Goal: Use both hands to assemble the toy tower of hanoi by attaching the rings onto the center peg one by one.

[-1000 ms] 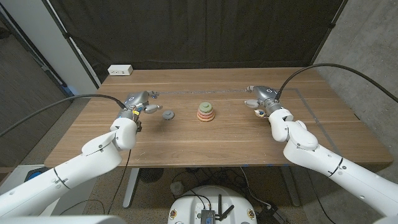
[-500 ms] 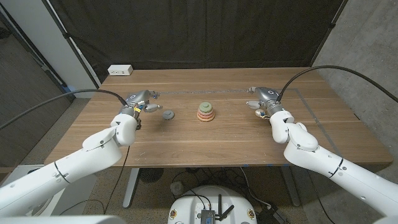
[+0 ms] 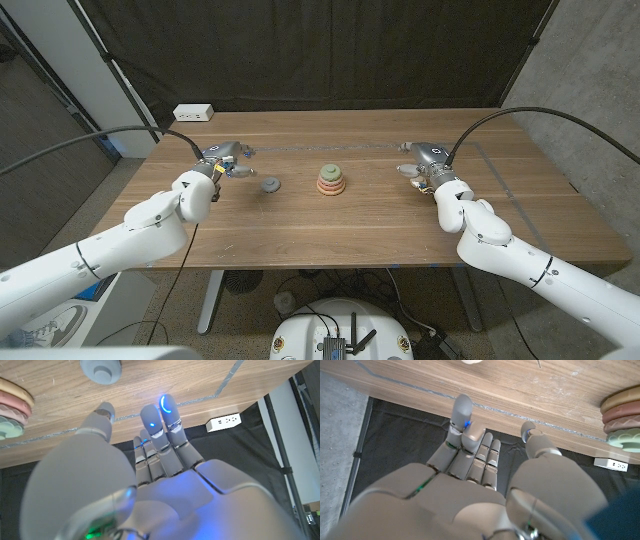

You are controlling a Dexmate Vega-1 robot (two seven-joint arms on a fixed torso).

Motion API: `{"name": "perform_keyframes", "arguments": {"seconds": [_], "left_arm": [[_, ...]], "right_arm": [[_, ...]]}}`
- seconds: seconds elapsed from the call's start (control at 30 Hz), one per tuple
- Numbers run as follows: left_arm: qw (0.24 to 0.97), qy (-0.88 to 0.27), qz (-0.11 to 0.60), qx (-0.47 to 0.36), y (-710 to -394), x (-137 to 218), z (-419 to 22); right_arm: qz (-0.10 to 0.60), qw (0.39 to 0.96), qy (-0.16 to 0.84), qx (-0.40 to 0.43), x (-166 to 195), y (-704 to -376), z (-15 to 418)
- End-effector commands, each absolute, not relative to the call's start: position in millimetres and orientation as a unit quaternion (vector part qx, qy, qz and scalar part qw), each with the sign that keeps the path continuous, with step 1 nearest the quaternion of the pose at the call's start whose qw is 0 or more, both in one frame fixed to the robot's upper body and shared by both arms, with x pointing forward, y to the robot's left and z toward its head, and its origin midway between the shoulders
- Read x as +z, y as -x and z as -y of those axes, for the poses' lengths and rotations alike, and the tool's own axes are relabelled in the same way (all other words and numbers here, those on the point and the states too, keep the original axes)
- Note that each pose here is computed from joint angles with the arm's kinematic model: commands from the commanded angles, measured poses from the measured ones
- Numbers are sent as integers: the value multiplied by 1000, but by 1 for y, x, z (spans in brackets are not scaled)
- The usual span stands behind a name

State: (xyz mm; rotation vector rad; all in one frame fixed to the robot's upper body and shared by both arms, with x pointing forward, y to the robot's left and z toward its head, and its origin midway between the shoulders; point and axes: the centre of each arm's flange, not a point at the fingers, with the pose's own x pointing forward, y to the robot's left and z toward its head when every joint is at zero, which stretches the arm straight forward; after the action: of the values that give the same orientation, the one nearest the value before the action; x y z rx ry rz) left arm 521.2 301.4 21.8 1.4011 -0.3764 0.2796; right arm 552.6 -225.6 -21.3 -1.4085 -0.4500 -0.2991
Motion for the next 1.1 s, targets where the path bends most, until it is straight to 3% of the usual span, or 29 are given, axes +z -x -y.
{"name": "perform_keyframes", "arguments": {"seconds": [0.03,1.1], "left_arm": [[714,-678,153,78,-529,38,-309],[686,-718,118,-4,-561,47,-305]], "right_arm": [[203,725,644,-137,-21,-550,224],[201,720,650,-135,-19,-550,220]]}}
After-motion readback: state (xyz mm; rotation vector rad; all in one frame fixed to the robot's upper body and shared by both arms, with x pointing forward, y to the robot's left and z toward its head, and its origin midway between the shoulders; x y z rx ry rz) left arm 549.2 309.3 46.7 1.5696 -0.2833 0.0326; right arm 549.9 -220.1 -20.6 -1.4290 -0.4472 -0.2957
